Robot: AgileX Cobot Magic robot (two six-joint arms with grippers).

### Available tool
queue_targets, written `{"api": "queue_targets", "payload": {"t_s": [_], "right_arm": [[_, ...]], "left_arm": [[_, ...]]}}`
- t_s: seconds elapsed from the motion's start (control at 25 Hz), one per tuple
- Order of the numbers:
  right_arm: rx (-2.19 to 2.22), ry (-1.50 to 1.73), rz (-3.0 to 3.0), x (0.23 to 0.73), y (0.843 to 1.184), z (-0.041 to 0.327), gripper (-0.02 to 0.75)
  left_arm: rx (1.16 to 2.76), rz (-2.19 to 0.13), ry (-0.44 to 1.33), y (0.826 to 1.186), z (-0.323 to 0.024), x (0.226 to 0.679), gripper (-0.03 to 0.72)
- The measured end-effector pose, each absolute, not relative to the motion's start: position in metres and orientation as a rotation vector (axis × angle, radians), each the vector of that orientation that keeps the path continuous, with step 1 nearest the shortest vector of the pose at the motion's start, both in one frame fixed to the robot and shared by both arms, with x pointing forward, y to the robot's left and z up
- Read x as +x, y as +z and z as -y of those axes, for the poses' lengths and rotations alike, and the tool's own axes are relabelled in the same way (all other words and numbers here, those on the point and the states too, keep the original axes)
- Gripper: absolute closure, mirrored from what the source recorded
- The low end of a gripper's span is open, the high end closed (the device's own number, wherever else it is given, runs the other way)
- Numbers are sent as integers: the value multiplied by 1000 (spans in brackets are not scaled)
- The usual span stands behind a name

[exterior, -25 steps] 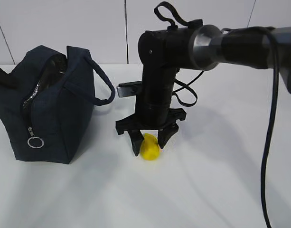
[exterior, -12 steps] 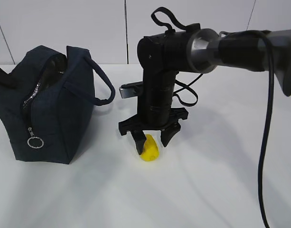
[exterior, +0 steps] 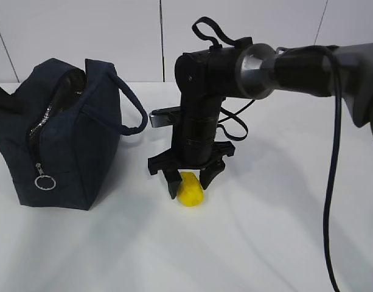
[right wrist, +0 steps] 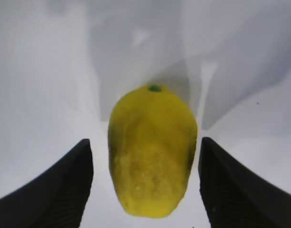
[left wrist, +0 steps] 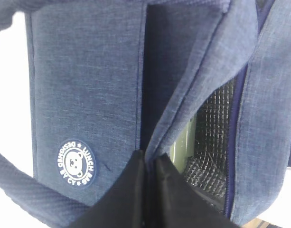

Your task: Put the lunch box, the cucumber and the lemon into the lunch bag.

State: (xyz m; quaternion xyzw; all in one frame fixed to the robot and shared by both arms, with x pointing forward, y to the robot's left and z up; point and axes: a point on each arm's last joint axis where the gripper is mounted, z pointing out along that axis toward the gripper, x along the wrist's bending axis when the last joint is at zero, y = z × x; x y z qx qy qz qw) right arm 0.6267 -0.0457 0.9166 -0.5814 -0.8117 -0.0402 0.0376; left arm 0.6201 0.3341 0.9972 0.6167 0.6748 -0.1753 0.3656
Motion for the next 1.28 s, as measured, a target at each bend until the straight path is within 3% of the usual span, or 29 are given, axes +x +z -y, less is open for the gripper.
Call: {"api": "queue_targets", "payload": {"t_s": [0.76, 1.0, 1.28], "right_arm": [[-1770, -121, 2498, 630, 909, 43, 224], [-1766, -99, 2499, 629, 909, 44, 330], [-1752, -49, 2493, 627, 911, 45, 358]], "left_arm": [[1589, -1736, -450, 997, -334, 620, 694], [1589, -1736, -450, 997, -334, 620, 694], [1591, -1736, -449, 997, -334, 620, 694]]}}
